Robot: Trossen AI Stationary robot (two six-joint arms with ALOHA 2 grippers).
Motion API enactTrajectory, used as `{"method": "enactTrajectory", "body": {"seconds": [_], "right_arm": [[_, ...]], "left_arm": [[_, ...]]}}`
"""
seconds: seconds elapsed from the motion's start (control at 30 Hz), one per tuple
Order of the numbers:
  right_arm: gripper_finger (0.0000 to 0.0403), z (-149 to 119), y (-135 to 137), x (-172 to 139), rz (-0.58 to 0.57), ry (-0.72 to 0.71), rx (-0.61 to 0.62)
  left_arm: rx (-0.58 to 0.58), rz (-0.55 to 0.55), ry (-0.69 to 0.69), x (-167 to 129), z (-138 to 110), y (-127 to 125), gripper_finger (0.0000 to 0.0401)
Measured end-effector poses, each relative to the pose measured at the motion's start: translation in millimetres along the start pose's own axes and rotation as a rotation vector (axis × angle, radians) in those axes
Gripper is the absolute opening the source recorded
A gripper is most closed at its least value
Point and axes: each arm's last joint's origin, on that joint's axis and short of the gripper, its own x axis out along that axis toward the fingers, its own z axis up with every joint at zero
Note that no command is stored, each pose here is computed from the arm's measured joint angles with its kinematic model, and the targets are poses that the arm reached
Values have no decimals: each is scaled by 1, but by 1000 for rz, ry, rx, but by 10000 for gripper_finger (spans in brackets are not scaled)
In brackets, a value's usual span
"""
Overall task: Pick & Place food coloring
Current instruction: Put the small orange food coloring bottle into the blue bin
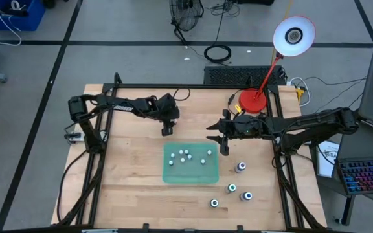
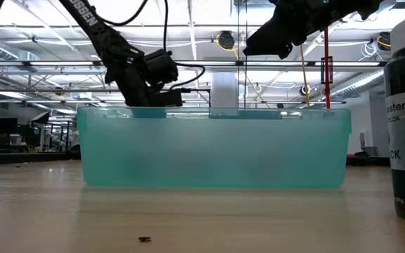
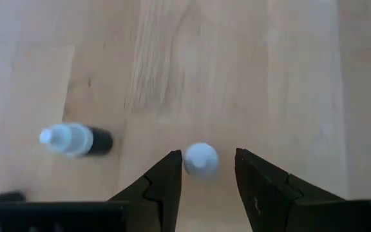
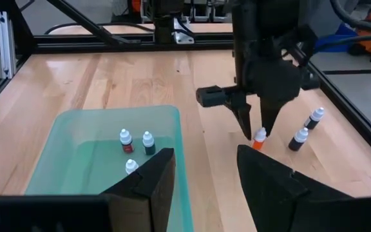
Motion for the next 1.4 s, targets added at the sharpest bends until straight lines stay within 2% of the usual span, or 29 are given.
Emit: {"method": "enactTrajectory", "body": {"seconds": [0.2, 0.8, 0.9, 1.03, 1.07, 1.23, 1.4], "right_arm": [[155, 0, 0, 0, 0, -2, 0], [155, 0, 0, 0, 0, -3, -1], [155, 0, 0, 0, 0, -3, -1], [155, 0, 0, 0, -1, -3, -1], [155, 0, 0, 0, -1, -2, -1], [155, 0, 0, 0, 0, -2, -1], [155, 0, 0, 0, -1, -2, -1]], "left_arm": [[5, -4, 15, 8, -3, 0, 148], [33, 11, -9, 8, 0, 1, 147], [31, 8, 6, 8, -1, 1, 127], [30, 5, 15, 7, -2, 1, 63], [32, 3, 15, 7, -2, 0, 61], [122, -18, 0, 5, 5, -16, 61], [235, -32, -50, -12, 29, -47, 61]]}}
